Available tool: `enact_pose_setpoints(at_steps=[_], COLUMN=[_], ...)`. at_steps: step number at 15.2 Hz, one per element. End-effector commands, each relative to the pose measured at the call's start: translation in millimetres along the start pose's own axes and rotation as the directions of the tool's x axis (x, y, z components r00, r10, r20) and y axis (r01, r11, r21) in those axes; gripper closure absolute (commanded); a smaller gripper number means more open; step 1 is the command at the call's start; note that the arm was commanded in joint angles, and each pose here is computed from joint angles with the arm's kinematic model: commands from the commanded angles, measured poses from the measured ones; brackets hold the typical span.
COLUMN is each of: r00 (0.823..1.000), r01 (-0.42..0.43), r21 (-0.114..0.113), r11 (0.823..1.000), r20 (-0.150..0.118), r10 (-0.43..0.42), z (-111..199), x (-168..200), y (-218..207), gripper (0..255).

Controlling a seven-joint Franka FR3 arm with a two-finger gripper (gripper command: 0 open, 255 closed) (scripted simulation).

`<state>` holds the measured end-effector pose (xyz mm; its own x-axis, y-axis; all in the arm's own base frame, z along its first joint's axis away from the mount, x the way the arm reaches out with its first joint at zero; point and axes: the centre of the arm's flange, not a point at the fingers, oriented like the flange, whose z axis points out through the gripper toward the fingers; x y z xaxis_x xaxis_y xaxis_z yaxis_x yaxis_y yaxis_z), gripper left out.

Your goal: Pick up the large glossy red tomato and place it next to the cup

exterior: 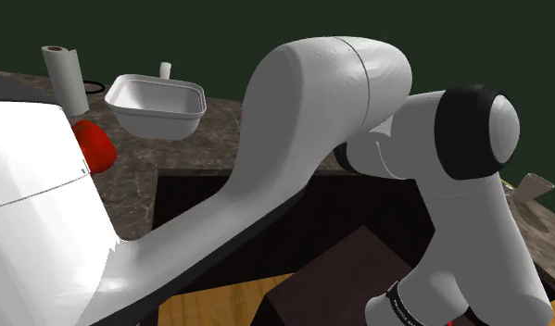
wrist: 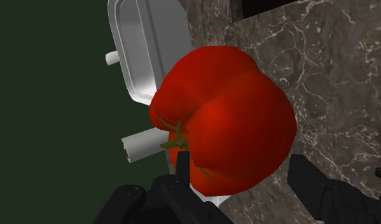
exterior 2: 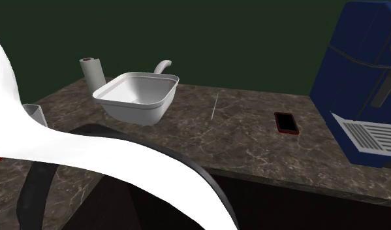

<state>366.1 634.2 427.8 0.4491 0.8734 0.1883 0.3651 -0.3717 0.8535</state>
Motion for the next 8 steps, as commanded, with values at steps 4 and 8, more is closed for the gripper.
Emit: enact_pose_setpoints(at_steps=[4,8], r00=[1.000,1.000], r01=[0.000,0.000], r21=[0.000,0.000], r11=[1.000,1.000], r20=[0.000,0.000], r10=[0.000,0.000], z=[12,22], x=[-5,-9], y=[-22,-40], gripper=[255,255])
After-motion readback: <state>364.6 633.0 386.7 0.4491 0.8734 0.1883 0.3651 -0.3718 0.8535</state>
